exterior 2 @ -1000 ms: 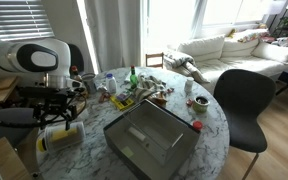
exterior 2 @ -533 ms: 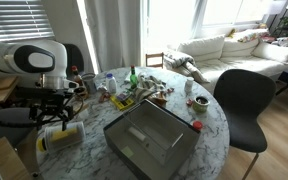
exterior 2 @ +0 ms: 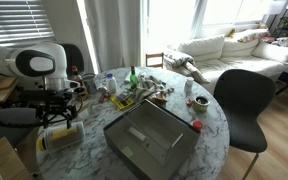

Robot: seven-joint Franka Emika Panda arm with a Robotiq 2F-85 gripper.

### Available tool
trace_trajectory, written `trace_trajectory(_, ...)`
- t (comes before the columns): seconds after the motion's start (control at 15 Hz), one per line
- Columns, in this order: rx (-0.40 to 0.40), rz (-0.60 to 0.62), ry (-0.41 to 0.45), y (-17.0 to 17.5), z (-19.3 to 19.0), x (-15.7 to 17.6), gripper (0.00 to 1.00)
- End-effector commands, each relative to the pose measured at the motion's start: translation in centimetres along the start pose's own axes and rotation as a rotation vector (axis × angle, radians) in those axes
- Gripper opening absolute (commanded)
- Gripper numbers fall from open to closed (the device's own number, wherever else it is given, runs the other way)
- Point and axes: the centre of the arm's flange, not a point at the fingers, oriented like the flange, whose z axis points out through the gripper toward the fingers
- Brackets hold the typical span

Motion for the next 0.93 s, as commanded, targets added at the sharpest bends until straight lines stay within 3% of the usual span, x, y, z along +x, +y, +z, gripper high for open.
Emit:
trace_trajectory(0.0, -0.030, 0.053, 0.001, -0.2, 1.2, 0.6, 1.00)
trace_trajectory(0.33, -0.029, 0.064, 0.018, -0.5, -0.2, -0.7, 1.00)
trace_trajectory(0.87, -0.031, -0.136, 0.022, -1.8, -0.9, -2.4, 1.00)
